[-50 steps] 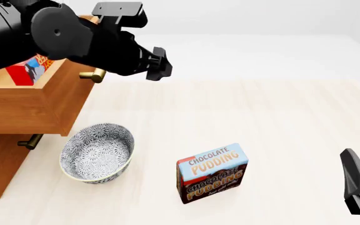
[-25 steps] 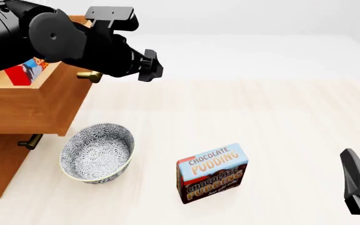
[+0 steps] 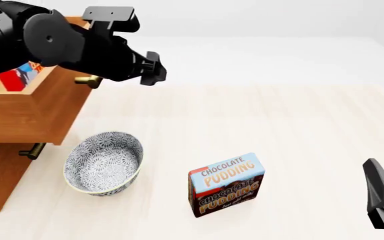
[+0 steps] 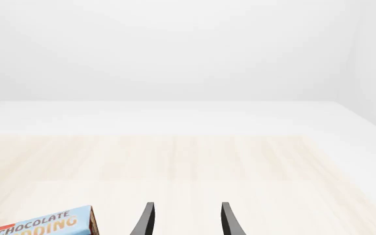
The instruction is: Put the butter at the back in the top drawer of the cabinet and close it.
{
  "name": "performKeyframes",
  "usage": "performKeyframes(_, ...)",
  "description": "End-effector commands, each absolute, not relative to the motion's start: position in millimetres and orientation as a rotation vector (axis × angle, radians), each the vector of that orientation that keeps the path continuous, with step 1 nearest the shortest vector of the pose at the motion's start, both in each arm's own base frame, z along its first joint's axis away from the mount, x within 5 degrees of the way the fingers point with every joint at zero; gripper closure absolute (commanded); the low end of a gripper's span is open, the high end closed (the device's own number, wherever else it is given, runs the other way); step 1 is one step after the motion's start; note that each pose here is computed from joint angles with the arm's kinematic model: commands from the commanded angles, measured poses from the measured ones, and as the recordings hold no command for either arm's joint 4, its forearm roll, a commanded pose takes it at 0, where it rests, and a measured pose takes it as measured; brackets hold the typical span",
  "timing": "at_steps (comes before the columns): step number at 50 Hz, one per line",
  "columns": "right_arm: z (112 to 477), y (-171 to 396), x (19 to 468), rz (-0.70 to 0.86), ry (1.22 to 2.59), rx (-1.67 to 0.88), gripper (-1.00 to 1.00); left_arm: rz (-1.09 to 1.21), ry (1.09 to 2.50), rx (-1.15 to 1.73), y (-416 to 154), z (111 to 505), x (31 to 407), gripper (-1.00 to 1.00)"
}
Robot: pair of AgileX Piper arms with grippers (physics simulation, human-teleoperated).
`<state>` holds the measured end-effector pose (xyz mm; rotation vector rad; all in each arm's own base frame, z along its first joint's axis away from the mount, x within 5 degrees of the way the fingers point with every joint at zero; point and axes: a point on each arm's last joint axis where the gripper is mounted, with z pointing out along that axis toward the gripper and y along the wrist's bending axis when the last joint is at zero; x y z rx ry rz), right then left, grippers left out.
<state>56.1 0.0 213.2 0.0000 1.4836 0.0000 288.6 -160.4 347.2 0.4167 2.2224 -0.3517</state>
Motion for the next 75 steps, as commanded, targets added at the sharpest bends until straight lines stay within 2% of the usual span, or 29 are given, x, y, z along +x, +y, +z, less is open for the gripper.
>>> performKeyframes(1,213.2,0.0,56.1,0.0,1.484,0.0,-1.0,-0.329,2.245,0.387,-152.2,340.3,292.0,-1.0)
performKeyframes(19,213.2,0.0,56.1,0.0,1.484,0.0,-1.0,-0.314,2.24,0.341,-138.1,343.4,290.6,-1.0)
performKeyframes(21,213.2,0.0,56.1,0.0,1.484,0.0,-1.0,-0.282,2.246,0.284,-119.9,339.9,292.4,-1.0)
performKeyframes(75,213.2,0.0,56.1,0.0,1.484,0.0,-1.0,-0.188,2.233,0.187,-75.4,340.1,287.9,-1.0)
